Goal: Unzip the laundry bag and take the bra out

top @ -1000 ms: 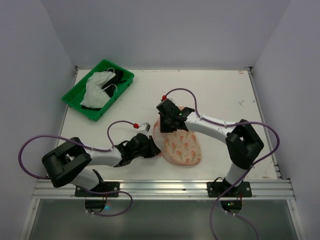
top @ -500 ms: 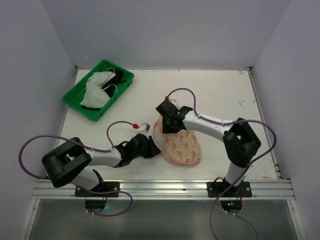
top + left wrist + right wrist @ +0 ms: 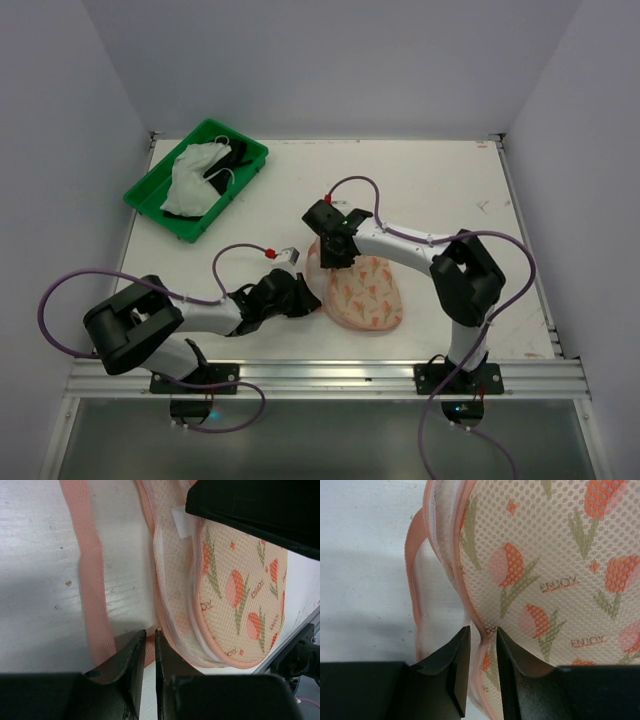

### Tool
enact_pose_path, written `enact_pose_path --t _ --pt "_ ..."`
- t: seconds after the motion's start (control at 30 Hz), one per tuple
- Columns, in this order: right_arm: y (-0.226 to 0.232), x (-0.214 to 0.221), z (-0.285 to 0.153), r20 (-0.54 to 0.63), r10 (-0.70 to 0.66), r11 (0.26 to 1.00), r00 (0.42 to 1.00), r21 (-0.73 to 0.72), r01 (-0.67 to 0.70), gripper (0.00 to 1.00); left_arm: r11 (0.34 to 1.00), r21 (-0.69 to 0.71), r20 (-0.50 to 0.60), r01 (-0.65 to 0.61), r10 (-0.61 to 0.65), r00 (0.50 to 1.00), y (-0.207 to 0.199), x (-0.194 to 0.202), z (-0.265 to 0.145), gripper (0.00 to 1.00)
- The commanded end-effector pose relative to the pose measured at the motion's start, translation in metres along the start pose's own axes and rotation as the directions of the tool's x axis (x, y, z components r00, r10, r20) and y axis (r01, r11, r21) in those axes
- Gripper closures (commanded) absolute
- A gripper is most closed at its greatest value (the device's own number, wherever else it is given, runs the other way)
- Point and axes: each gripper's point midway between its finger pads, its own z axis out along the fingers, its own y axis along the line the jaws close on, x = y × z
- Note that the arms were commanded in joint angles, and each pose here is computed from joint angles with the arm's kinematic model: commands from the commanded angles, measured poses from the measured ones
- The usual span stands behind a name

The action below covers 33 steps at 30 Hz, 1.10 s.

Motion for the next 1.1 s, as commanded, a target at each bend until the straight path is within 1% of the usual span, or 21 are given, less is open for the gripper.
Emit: enact_pose_path --t 0.0,0.33,0.43,0.47,0.63,0.83,1.07 --pt "0.005 -0.009 -0.001 0.019 0.029 0.999 0.999 0.032 -0.030 0.71 0.994 -0.104 -0.097 -0.028 0.018 0.995 0.037 0.030 -0.006 0.83" --pt "-0.004 -0.003 0.011 0.006 0.042 0.993 0.999 0.109 -0.043 0.79 0.996 -0.091 -0.090 -0.026 0.018 0.996 0.036 0.029 -0.008 0.84" --pt "-0.003 -0.003 0.010 0.011 0.049 0.993 0.999 0.103 -0.050 0.91 0.996 -0.090 -0.089 -0.026 0.018 0.996 0.037 0.030 -0.009 0.84" --pt "-0.002 -0.004 0.009 0.014 0.048 0.994 0.999 0.098 -0.049 0.99 0.996 -0.082 -0.087 -0.027 0.020 0.996 0.035 0.029 -0.008 0.84" --pt "0.006 -0.011 -0.008 0.034 0.059 0.997 0.998 0.051 -0.061 1.00 0.997 -0.071 -0.091 -0.035 0.029 0.995 0.033 0.030 -0.007 0.84" --pt "0.024 -0.027 -0.033 0.060 0.089 0.995 0.994 -0.049 -0.086 1.00 0.997 -0.065 -0.094 -0.042 0.036 0.995 0.032 0.030 -0.006 0.85" --pt "0.043 -0.025 -0.030 0.020 0.103 0.988 0.994 -0.118 -0.100 1.00 0.997 -0.063 -0.086 -0.042 0.037 0.996 0.031 0.028 -0.007 0.85"
